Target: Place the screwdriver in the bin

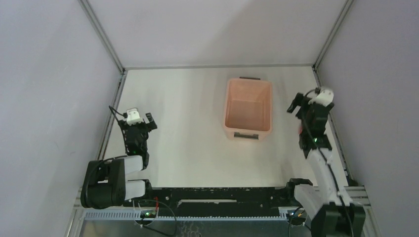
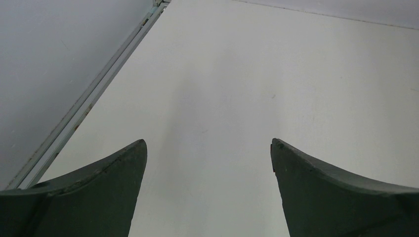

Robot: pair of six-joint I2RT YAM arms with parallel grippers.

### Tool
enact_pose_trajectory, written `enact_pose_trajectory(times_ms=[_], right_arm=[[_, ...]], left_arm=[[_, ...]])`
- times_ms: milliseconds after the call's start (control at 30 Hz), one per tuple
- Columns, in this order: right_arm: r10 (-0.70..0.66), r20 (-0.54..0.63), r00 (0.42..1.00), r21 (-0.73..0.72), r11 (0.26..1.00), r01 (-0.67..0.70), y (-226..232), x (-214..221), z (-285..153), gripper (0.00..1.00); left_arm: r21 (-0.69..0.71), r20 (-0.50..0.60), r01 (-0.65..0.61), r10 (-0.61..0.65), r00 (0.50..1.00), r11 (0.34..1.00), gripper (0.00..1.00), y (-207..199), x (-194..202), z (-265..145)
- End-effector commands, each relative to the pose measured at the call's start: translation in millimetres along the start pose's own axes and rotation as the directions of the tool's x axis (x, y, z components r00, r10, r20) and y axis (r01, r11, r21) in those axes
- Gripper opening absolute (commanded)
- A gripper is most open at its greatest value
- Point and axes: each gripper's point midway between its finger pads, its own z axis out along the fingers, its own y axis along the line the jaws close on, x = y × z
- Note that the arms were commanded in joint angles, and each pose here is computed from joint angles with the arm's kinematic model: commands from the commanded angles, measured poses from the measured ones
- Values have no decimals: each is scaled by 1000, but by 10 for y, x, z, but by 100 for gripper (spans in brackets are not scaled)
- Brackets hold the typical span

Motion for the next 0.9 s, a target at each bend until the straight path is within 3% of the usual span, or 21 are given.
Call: enact_pose_trajectory(times_ms=[0, 100, 200, 400, 667, 767, 833, 867], right_arm=[[18, -347, 938, 123, 992, 27, -381, 285, 154, 100], [51, -550, 833, 166, 985, 49, -587, 442, 237, 100], [33, -645, 764, 158, 983, 91, -713, 602, 334, 100], [-38, -710, 704, 130, 974, 184, -893, 920, 536, 100], [-57, -781, 622, 67, 982, 174, -898, 1387, 686, 98], [-31, -810, 585, 58, 989, 133, -880, 1567, 680, 92], [0, -826, 563, 64, 993, 94, -890, 1665, 660, 78], [18, -832, 555, 73, 994, 77, -904, 1698, 649, 63]], left_arm=[[-4, 64, -5, 5, 998, 1000, 100, -11, -221, 71], [-2, 65, -4, 5, 998, 1000, 100, -14, -228, 73], [-3, 64, -6, 6, 998, 1000, 100, -13, -225, 71], [-3, 64, -5, 5, 998, 1000, 100, -13, -224, 73], [-3, 64, -5, 5, 998, 1000, 100, -12, -221, 72], [-4, 64, -5, 5, 998, 1000, 100, -12, -224, 73], [-4, 64, -5, 5, 998, 1000, 100, -12, -225, 73], [-4, 64, -5, 5, 998, 1000, 100, -12, -224, 73]])
